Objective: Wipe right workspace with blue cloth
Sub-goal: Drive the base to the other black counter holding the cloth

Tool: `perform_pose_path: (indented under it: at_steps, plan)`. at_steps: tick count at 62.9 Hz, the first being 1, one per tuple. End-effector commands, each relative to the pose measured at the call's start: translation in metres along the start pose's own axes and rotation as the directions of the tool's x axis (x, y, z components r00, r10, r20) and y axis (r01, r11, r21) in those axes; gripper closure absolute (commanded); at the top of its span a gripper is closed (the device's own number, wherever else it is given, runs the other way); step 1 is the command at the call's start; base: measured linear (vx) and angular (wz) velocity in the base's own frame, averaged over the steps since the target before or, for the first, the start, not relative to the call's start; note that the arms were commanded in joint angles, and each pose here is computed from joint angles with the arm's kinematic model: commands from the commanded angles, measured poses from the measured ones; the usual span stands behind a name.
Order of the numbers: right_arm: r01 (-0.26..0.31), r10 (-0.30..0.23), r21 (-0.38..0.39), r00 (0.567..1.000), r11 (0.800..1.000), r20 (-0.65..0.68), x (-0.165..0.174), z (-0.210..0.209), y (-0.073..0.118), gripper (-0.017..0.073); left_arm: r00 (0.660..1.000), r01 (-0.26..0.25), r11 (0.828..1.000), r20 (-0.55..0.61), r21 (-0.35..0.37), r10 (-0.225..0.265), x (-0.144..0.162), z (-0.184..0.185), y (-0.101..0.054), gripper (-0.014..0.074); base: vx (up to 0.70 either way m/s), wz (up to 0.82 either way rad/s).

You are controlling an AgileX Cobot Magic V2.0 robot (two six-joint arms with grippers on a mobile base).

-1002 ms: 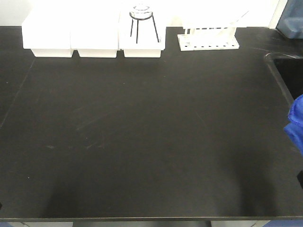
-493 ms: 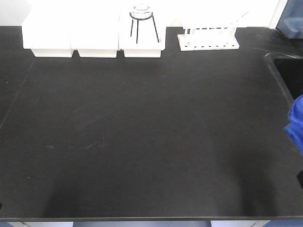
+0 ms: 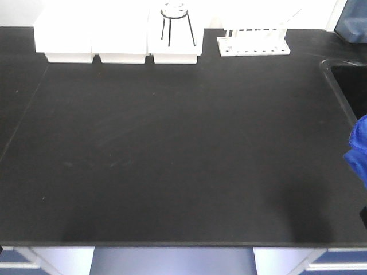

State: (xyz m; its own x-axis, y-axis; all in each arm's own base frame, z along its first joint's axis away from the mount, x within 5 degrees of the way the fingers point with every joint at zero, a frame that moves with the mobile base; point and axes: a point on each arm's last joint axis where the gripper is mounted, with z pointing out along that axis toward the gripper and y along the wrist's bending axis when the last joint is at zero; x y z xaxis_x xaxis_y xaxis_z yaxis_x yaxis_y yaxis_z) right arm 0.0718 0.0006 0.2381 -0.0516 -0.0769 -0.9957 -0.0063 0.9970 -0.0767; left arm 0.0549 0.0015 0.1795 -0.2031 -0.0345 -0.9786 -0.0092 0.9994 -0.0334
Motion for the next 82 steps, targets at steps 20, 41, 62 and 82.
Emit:
perform_pose_path:
  at_steps: [20,41,62,82]
  plan:
    - [0.005,-0.008,0.033,0.995,0.999,0.098,-0.0169,0.0003,-0.0036,0.0559,0.998,0.006,1.000,0.063,0.018,-0.007,0.0022,0.0015,-0.0012,0.0599,-0.24,0.07]
    - [0.005,-0.008,0.033,0.995,0.999,0.098,-0.0169,0.0003,-0.0036,0.0559,0.998,0.006,1.000,0.063,0.018,-0.007,0.0022,0.0015,-0.0012,0.0599,-0.31,-0.03]
    - [0.005,-0.008,0.032,0.995,0.999,0.094,-0.0166,0.0003,-0.0035,0.0559,0.998,0.006,1.000,0.063,0.018,-0.007,0.0022,0.0015,-0.0012,0.0599,-0.37,-0.13]
    - [0.005,-0.008,0.031,0.996,1.000,0.093,-0.0165,0.0003,-0.0035,0.0559,0.998,0.006,1.000,0.063,0.018,-0.007,0.0022,0.0015,-0.0012,0.0599,-0.36,-0.14]
